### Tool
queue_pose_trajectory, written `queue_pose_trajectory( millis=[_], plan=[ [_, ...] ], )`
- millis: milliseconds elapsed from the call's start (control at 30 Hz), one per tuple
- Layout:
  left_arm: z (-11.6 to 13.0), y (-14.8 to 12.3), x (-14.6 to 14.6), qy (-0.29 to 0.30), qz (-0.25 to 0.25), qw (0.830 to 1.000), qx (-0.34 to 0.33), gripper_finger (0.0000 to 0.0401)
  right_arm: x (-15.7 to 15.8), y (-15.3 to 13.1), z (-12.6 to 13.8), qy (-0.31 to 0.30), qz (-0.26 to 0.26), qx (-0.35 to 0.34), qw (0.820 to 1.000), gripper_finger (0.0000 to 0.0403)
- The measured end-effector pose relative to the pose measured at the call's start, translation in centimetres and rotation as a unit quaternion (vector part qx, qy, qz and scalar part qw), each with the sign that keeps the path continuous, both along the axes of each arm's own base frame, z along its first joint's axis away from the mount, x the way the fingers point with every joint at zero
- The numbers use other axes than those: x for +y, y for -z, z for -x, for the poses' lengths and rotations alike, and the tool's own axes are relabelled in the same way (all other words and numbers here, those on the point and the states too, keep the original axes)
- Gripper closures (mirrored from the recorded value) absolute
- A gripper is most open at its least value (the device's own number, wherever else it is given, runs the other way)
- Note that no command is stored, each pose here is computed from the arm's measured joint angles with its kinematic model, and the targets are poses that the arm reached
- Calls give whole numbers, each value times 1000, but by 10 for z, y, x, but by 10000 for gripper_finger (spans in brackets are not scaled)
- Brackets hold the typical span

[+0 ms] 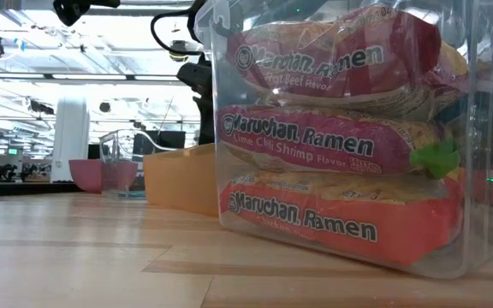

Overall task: Pick & Place Food Item
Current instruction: Put the brown seasoning bottle into the orange bin, then return to Home Position

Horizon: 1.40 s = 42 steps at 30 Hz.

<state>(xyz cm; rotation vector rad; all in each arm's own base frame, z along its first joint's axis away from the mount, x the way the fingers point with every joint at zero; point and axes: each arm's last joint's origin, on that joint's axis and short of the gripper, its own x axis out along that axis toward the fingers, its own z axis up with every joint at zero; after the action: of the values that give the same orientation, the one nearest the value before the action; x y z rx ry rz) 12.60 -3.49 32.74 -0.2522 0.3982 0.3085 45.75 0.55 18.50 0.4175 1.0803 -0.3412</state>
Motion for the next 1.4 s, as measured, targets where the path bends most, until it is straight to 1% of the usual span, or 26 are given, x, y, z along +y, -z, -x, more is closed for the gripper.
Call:
queue_pose_trajectory(
  millis=[100,200,400,500,733,967,1100,1200,1300,1400],
  plan=[
    [0,0,0,0,0,1000,0,398,0,0,0,0,0,-3,1000,215],
    [0,0,0,5,3,1000,1,398,0,-1,-2,0,0,-13,1000,213],
    [0,0,-1,13,8,1000,1,398,0,-1,-3,0,0,-16,1000,181],
    [0,0,-1,13,8,1000,0,398,0,-1,-3,-1,-1,-17,1000,173],
    [0,0,-2,23,13,1000,3,398,1,-2,-3,2,-5,-18,1000,176],
    [0,0,-2,23,13,1000,3,398,11,-2,-2,0,-38,-16,999,180],
    [0,0,-2,23,13,1000,3,398,18,-9,-1,-3,-44,-23,999,180],
    [0,0,-2,23,13,1000,3,398,22,-21,5,-3,-42,-25,999,180],
    [0,0,-2,23,13,1000,4,398,25,-40,13,2,-21,-34,999,180],
    [0,0,-2,23,13,1000,4,398,25,-63,24,13,12,-48,999,180]
  ],
)
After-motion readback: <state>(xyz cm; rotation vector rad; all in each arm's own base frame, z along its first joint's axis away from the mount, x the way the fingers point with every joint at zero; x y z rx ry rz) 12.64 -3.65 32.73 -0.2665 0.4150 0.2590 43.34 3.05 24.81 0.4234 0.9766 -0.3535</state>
